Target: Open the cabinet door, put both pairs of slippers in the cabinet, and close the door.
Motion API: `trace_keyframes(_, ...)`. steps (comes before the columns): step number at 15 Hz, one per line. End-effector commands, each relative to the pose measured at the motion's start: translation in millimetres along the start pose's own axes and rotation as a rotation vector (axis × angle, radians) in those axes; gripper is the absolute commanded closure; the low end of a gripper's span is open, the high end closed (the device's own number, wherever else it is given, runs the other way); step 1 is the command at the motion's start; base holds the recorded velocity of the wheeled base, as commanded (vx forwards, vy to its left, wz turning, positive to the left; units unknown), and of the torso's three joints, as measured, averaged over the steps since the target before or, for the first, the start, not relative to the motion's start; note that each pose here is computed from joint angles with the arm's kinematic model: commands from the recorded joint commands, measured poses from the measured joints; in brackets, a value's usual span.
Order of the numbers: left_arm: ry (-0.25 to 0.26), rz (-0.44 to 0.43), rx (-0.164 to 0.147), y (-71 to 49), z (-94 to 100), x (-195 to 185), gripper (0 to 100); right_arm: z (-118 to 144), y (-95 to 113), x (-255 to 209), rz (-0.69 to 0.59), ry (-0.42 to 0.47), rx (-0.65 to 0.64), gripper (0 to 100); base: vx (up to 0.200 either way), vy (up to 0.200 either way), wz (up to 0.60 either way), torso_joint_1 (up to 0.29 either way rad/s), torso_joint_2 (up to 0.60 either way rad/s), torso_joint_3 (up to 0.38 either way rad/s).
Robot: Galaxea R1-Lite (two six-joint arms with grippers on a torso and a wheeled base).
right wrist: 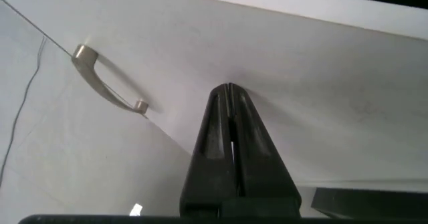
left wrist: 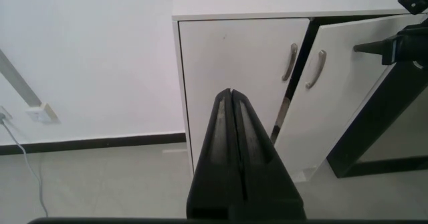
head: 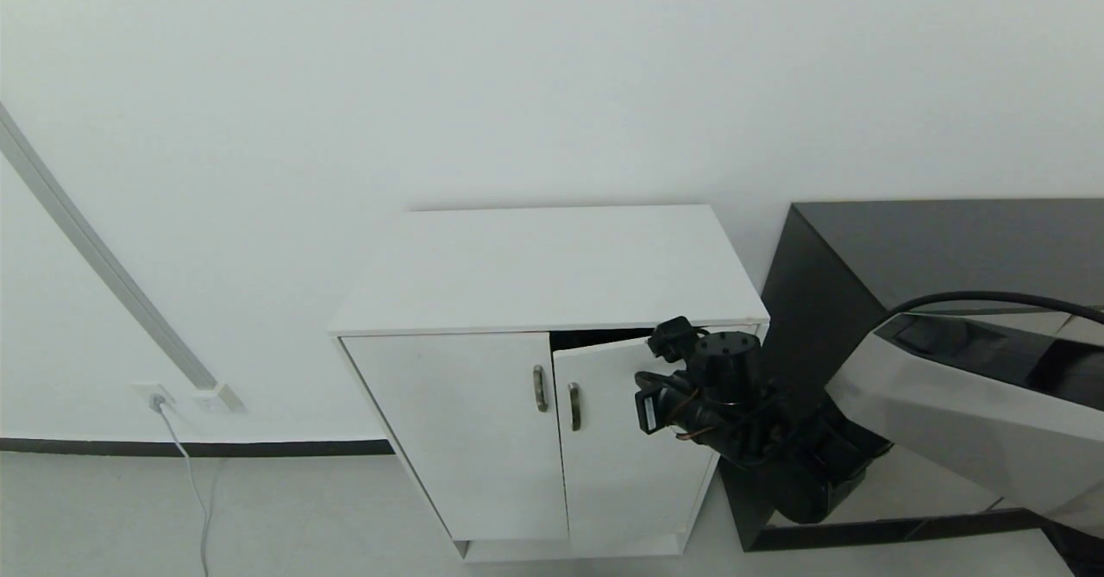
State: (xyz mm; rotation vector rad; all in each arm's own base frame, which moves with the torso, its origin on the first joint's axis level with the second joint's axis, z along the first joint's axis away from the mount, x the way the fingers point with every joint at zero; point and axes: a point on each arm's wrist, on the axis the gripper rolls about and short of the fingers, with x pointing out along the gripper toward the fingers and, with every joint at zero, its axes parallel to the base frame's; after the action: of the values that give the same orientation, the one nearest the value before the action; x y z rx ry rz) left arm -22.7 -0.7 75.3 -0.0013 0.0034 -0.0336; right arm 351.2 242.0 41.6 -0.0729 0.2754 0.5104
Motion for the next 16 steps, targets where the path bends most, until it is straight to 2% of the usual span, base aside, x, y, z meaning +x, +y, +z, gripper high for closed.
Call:
trace_keyframes(1, 0.000, 0.000, 0.000, 0.0, 0.0, 0.0, 100, -2.4, -4.2, 8.9, -0.011, -0.007, 0.004, 100, 0.000, 0.000, 0.00, 0.000, 0.00, 0.000)
trace_keyframes(16, 0.000, 0.001, 0.000, 0.0, 0.0, 0.0, 100, -2.4, -6.8, 19.7, -0.019, -0.027, 0.008, 100, 0.000, 0.000, 0.00, 0.000, 0.00, 0.000)
